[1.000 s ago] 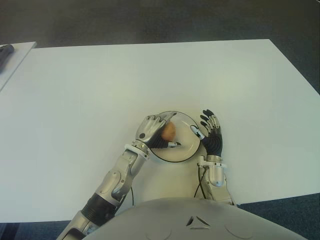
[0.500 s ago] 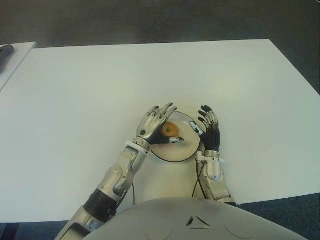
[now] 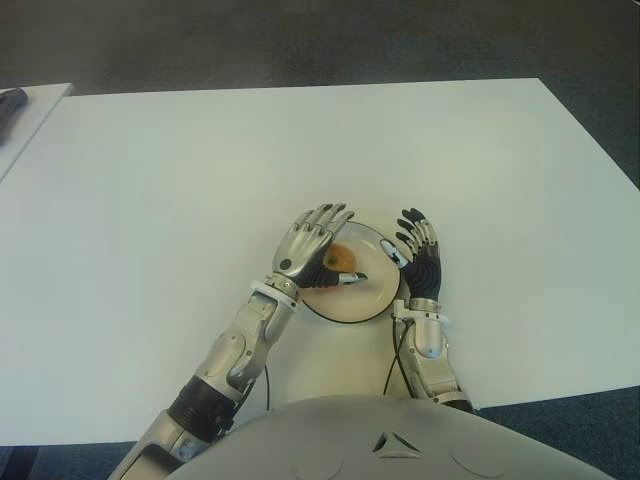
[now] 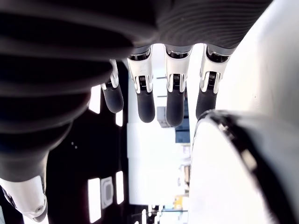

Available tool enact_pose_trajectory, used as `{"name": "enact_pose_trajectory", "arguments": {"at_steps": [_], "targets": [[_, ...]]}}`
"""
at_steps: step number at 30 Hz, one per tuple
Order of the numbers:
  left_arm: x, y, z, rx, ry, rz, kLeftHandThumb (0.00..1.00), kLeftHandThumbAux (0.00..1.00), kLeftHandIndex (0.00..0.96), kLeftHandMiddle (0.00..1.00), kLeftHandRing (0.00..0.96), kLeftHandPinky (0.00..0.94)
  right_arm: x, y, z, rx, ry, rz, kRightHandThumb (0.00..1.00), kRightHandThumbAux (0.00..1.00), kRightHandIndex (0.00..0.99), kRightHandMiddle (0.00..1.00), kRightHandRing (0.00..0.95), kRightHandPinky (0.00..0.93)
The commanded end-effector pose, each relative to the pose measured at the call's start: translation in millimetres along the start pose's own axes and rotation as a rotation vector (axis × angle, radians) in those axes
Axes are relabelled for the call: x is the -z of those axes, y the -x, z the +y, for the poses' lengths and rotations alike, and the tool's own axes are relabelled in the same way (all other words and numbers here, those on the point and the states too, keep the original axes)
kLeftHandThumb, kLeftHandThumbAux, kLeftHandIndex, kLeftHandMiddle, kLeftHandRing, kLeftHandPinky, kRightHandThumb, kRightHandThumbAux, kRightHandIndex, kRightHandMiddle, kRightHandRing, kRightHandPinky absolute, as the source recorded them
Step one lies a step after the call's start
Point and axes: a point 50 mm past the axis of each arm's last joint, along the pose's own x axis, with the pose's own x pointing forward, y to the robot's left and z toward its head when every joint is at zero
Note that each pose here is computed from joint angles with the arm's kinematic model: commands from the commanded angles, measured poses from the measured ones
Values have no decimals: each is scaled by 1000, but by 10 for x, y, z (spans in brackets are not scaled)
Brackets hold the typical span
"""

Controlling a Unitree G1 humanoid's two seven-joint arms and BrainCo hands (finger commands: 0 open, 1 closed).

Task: Put the apples into the plate.

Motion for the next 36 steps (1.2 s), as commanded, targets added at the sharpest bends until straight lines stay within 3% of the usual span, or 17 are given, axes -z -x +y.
{"name": "enact_pose_trajectory", "arguments": {"at_steps": [1, 7, 10, 13, 15, 22, 29, 32, 36], "targets": [[13, 1, -26, -5, 13, 3, 187, 352, 0, 0, 0, 2, 536, 444, -30, 37, 45, 333, 464, 631, 143, 209, 211, 253], [104, 61, 71, -41, 34, 38, 178, 354, 0, 0, 0, 2, 531, 461, -27, 39, 57, 336, 458, 631, 145, 210, 209, 236], [161, 152, 275, -103, 65, 70, 161, 340, 0, 0, 0, 23, 517, 447, -20, 55, 56, 332, 456, 642, 151, 209, 205, 222], [158, 221, 416, -160, 105, 90, 150, 333, 10, 0, 0, 70, 502, 436, -8, 77, 48, 324, 465, 653, 159, 211, 208, 220], [147, 254, 487, -210, 149, 108, 155, 343, 32, 15, 38, 150, 488, 428, -2, 91, 46, 318, 471, 655, 164, 210, 205, 213], [171, 382, 578, -306, 280, 183, 189, 387, 90, 73, 105, 198, 468, 448, -7, 88, 66, 329, 455, 657, 161, 194, 187, 194], [407, 535, 467, -314, 452, 313, 217, 451, 140, 112, 123, 164, 454, 454, -23, 88, 68, 327, 439, 661, 155, 180, 169, 172], [583, 545, 284, -277, 541, 407, 218, 489, 150, 119, 126, 171, 450, 458, -24, 86, 67, 327, 442, 662, 156, 179, 167, 170], [611, 547, 65, -195, 659, 500, 196, 549, 155, 119, 125, 170, 439, 471, -44, 87, 73, 323, 447, 664, 158, 179, 166, 172]]}}
